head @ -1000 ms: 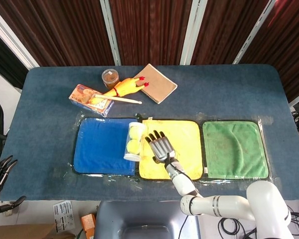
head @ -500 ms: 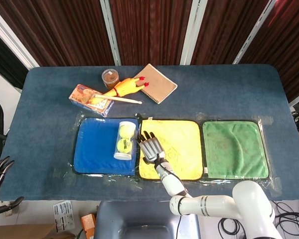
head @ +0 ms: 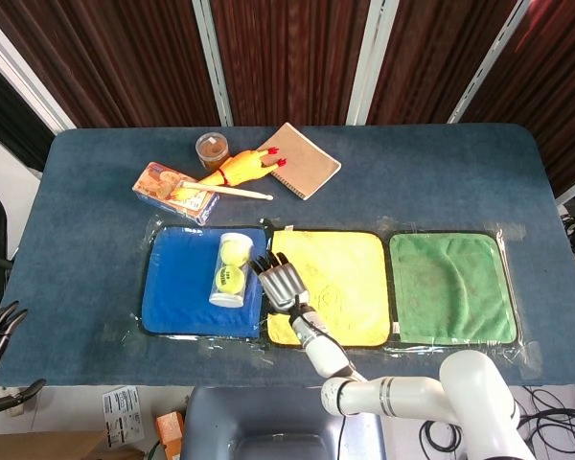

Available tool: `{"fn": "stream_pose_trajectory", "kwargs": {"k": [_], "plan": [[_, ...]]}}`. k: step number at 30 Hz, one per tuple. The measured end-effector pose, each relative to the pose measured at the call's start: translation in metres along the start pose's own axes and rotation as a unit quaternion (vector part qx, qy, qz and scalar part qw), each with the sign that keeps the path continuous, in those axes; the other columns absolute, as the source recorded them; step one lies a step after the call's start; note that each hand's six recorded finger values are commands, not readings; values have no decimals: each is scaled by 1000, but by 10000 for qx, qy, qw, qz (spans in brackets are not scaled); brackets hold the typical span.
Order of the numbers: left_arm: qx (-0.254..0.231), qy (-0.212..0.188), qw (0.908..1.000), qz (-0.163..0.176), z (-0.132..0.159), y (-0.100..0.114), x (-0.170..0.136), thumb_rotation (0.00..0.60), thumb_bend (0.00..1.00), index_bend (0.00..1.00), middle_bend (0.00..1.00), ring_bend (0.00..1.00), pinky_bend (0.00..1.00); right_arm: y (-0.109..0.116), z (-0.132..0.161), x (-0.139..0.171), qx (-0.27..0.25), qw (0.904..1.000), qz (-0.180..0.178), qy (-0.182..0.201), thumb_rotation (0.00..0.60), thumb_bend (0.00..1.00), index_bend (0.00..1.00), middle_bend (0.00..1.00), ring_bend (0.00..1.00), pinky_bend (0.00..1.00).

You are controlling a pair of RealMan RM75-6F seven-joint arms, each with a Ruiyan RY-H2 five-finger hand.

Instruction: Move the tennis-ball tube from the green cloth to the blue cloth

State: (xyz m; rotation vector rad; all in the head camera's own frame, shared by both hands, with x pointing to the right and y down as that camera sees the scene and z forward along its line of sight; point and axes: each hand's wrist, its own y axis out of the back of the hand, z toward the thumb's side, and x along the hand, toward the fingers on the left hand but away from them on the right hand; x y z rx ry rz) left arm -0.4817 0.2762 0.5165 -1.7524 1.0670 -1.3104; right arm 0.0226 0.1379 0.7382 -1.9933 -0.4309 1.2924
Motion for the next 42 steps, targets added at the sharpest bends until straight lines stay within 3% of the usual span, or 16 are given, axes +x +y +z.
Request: {"fn": "stream_pose_trajectory", "kwargs": {"k": [13, 19, 25, 29, 32, 38, 42], "plan": [[-27, 14, 10000, 35, -2, 2, 1, 600, 66, 0, 0, 47, 102, 1, -2, 3, 14, 9998, -148, 164, 600, 253, 66, 127, 0, 102], [-55, -53, 9999, 127, 0, 5, 1, 600, 66, 0, 15, 48, 102, 16, -25, 33, 180, 9980, -551, 267, 600, 253, 6, 122, 0, 82], [-102, -125, 9995, 256, 0, 6, 1, 600, 66, 0, 21, 50, 102, 26, -99, 103, 486, 9932, -1061, -27, 600, 253, 0, 95, 0, 56], [-82, -76, 9998, 193, 0, 3, 3, 600, 63, 0, 21, 49, 120, 11, -171, 182, 717, 9894, -1088, -636, 600, 253, 0, 38, 0, 0], [-44, -43, 9999, 93, 2, -1, 5, 600, 48, 0, 20, 49, 121, -6, -206, 237, 601, 9866, -1065, -1083, 600, 252, 0, 25, 0, 0], [18, -1, 9999, -162, 5, -11, 10, 600, 44, 0, 20, 51, 128, -27, -251, 302, 499, 9808, -997, -1599, 600, 249, 0, 8, 0, 0], [95, 50, 9996, -243, 6, -13, 14, 600, 44, 0, 20, 51, 128, -22, -252, 306, 427, 9815, -1014, -1566, 600, 249, 0, 8, 0, 0]]}}
